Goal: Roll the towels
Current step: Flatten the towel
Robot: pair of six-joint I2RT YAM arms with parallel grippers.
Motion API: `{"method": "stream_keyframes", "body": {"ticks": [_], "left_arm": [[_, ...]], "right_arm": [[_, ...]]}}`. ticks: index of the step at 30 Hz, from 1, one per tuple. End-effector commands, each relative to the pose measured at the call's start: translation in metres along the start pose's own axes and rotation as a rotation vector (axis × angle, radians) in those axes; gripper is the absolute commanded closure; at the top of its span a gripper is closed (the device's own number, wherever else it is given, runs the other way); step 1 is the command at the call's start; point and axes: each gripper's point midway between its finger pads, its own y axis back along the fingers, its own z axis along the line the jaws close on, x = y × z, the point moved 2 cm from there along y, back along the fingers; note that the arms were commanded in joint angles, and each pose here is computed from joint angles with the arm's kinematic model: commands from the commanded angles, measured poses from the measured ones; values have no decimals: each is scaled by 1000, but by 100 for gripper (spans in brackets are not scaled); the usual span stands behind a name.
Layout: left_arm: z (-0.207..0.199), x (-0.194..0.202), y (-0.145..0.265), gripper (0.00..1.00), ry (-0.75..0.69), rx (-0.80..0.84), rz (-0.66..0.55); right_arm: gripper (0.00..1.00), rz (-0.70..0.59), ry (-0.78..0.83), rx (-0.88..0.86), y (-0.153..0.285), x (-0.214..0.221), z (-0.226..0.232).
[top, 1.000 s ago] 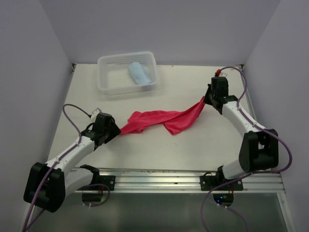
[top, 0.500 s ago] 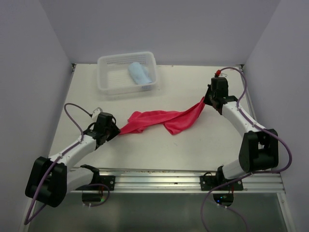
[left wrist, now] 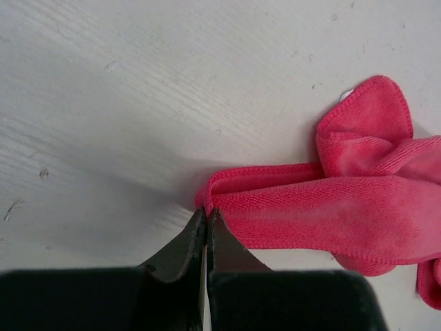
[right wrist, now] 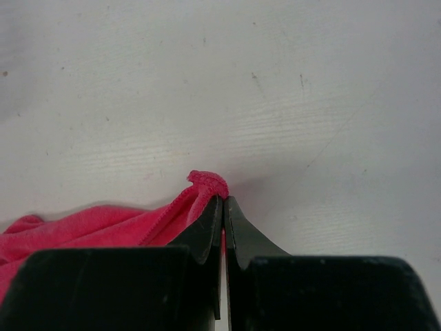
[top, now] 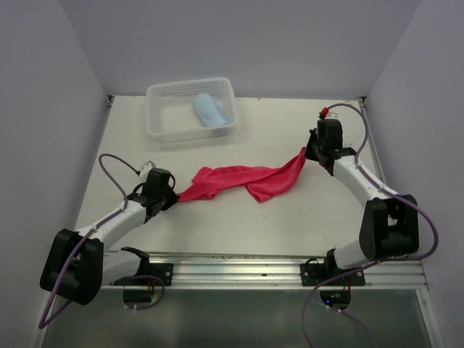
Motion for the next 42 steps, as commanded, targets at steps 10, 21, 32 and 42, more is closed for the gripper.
{"method": "stream_keyframes", "body": {"ticks": [10, 21, 32, 42], "left_arm": [[-45, -129, 21, 100, 58, 129, -187], [-25, -142, 19, 100, 95, 166, -156], [-21, -120, 10, 100, 81, 216, -93], [-29, -120, 15, 100, 51, 262, -80]], "right_arm": [[98, -216, 370, -376, 50, -14, 54], [66, -45, 923, -897, 133, 69, 101], [49, -71, 580, -265, 111, 16, 56], [56, 109, -503, -141, 82, 76, 42]]}}
